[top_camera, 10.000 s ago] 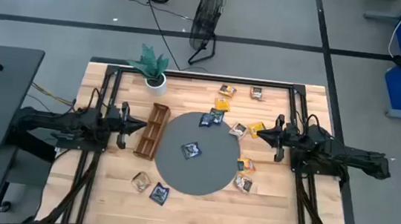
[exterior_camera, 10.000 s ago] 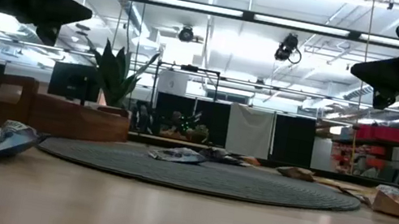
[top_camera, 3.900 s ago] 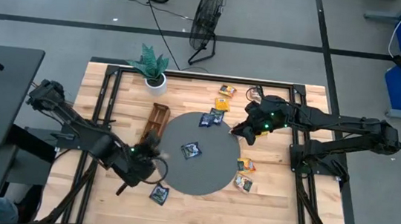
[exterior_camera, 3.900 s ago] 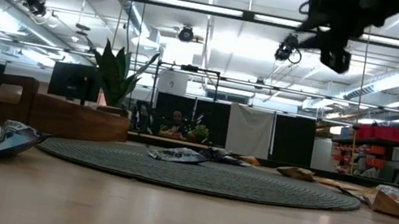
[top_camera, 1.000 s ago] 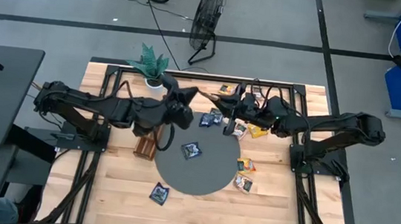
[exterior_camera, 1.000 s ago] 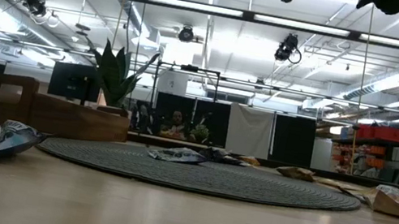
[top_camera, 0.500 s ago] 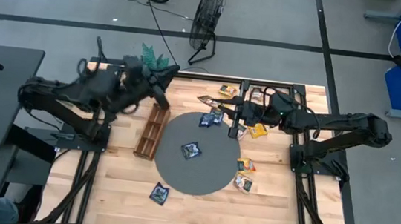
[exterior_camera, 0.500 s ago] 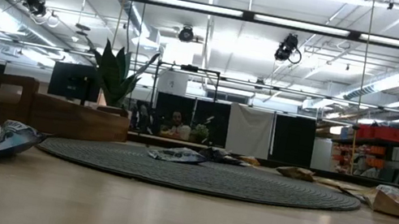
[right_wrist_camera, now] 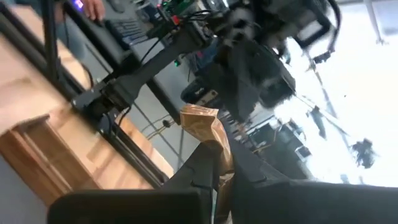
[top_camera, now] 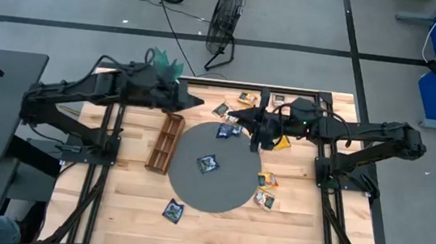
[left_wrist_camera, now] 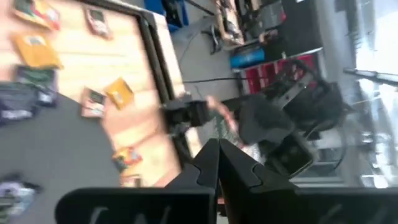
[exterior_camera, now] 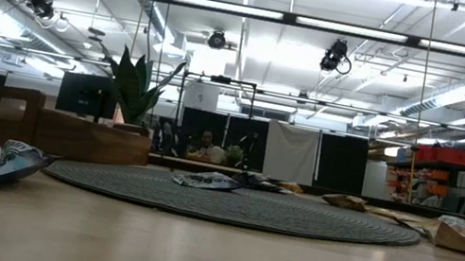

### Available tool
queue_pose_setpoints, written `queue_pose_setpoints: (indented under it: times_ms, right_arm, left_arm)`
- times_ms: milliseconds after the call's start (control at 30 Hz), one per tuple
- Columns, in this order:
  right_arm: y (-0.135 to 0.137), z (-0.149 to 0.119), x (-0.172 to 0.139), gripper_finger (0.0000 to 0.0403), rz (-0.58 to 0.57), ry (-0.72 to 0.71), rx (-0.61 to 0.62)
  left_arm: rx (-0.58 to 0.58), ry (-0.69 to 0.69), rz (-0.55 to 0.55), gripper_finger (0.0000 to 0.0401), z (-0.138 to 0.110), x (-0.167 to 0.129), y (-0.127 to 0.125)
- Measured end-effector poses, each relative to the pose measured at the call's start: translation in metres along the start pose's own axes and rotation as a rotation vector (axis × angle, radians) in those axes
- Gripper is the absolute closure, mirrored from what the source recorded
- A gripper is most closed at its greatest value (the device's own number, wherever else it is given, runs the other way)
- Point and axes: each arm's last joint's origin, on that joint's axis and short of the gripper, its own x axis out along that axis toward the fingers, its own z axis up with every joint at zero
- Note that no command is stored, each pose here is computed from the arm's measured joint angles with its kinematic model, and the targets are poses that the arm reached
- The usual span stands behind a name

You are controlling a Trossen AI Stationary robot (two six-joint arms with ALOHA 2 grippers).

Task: Pick & Place Tea
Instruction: Put the brown tea bag into the top section of the wooden organizer

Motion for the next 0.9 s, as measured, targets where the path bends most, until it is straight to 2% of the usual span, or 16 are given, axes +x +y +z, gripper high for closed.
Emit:
queue_pose_setpoints:
  times_ms: [233,367,433,633,767,900]
  right_arm:
    - [0.009,0.004,0.001,0.0387,0.025,0.049,-0.171]
    - [0.013,0.006,0.001,0.0387,0.042,0.061,-0.188]
    - [0.014,0.009,0.001,0.0387,0.047,0.052,-0.190]
    - [0.019,0.016,0.000,0.0387,0.064,0.024,-0.215]
    - [0.020,0.018,0.000,0.0387,0.066,0.018,-0.221]
    - [0.019,0.018,0.000,0.0387,0.055,0.014,-0.222]
  left_arm:
    - [-0.084,0.127,-0.049,0.0369,0.000,0.028,0.002]
    - [-0.081,0.179,-0.114,0.0353,0.003,0.035,-0.001]
    - [-0.085,0.214,-0.106,0.0338,0.005,0.037,0.001]
    - [-0.094,0.276,-0.053,0.0259,0.004,0.036,0.008]
    - [-0.095,0.324,-0.062,0.0197,0.002,0.036,0.007]
    - [-0.094,0.335,-0.064,0.0155,0.002,0.036,0.007]
